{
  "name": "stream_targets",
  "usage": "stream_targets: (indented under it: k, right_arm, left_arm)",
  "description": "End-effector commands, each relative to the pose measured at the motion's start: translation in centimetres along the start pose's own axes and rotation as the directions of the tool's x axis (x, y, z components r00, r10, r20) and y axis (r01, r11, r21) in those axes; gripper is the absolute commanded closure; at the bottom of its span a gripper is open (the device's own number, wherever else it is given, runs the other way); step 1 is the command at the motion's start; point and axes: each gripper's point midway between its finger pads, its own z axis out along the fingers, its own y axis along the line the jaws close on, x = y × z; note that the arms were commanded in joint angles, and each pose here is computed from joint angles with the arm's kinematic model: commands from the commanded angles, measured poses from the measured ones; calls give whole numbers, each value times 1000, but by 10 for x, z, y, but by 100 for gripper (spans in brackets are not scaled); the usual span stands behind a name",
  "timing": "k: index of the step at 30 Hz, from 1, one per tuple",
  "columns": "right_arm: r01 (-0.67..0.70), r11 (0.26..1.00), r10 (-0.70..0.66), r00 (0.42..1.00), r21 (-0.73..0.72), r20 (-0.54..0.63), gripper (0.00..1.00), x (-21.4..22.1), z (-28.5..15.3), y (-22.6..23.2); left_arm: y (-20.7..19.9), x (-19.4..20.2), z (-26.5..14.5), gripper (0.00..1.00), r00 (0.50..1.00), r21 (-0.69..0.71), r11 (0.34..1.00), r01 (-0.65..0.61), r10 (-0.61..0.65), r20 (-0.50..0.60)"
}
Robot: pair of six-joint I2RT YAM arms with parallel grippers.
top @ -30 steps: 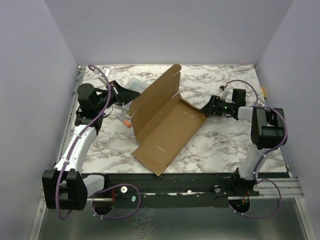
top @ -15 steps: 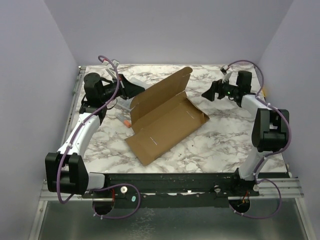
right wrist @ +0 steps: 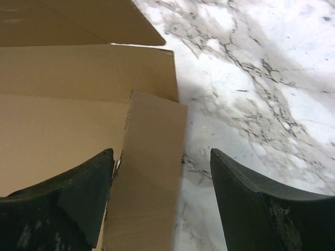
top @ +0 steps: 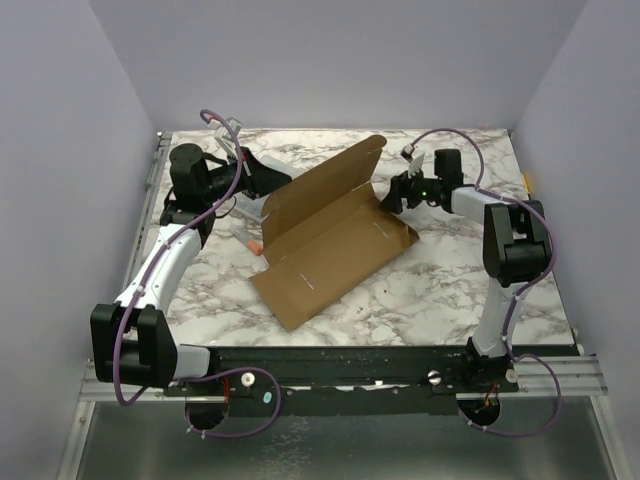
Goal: Fold the paper box
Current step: Fold the paper box at the center of the board.
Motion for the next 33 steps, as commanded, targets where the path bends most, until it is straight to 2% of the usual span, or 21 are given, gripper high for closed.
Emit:
stream_targets:
  k: [1, 5, 8, 12, 14, 22, 23, 25, 27, 28, 29, 30, 31, 33]
  right_arm:
    - [25, 997, -24, 999, 67, -29, 27, 4, 2, -14]
    - [30, 990, -27, 999, 136, -24, 46, 0, 1, -25]
    - [42, 977, -43, 999, 210, -2, 51, -10, -5, -35]
    - [37, 967, -42, 999, 252, 14, 49, -19, -10, -40]
    - [30, 962, -36, 999, 270, 16, 40, -22, -11, -44]
    - [-16, 979, 12, 1000, 203, 21, 34, -29, 5, -43]
    - [-22, 981, 18, 1000, 195, 20, 33, -30, 8, -44]
    - [-34, 983, 33, 999, 182, 13, 33, -29, 12, -45]
    - [-45, 984, 43, 999, 175, 12, 33, -28, 14, -45]
    - [-51, 983, 49, 999, 175, 14, 33, -27, 14, -44]
    - [-55, 983, 53, 998, 173, 16, 33, -27, 14, -43]
    - [-58, 984, 56, 998, 169, 19, 33, -28, 13, -42]
    - [-61, 985, 57, 998, 163, 25, 33, -28, 12, -40]
    - [-64, 987, 60, 998, 147, 36, 32, -30, 11, -35]
  left_arm:
    - [-19, -10, -3, 100, 998, 48, 996, -70, 69, 11]
    - [-25, -10, -7, 100, 997, 57, 995, -80, 79, 15]
    - [-27, -9, -8, 100, 997, 62, 995, -81, 80, 13]
    - [-27, -6, -8, 100, 997, 65, 995, -77, 76, 7]
    - [-27, -5, -9, 100, 997, 67, 995, -76, 75, 5]
    - [-23, -1, -10, 100, 998, 53, 996, -69, 69, 2]
    - [-16, -1, -10, 95, 997, 23, 997, -74, 74, 4]
    - [11, -4, -11, 67, 994, -114, 987, -110, 109, -9]
    - [55, -7, -20, 43, 990, -323, 936, -138, 133, -39]
    - [72, -10, -25, 37, 993, -387, 914, -120, 116, -35]
    - [90, -11, -30, 35, 998, -428, 901, -65, 64, -17]
    - [102, -9, -34, 31, 1000, -443, 897, 6, -4, 4]
    - [115, -5, -41, 24, 997, -458, 886, 77, -72, 29]
    - [130, 11, -53, 18, 988, -492, 857, 155, -145, 59]
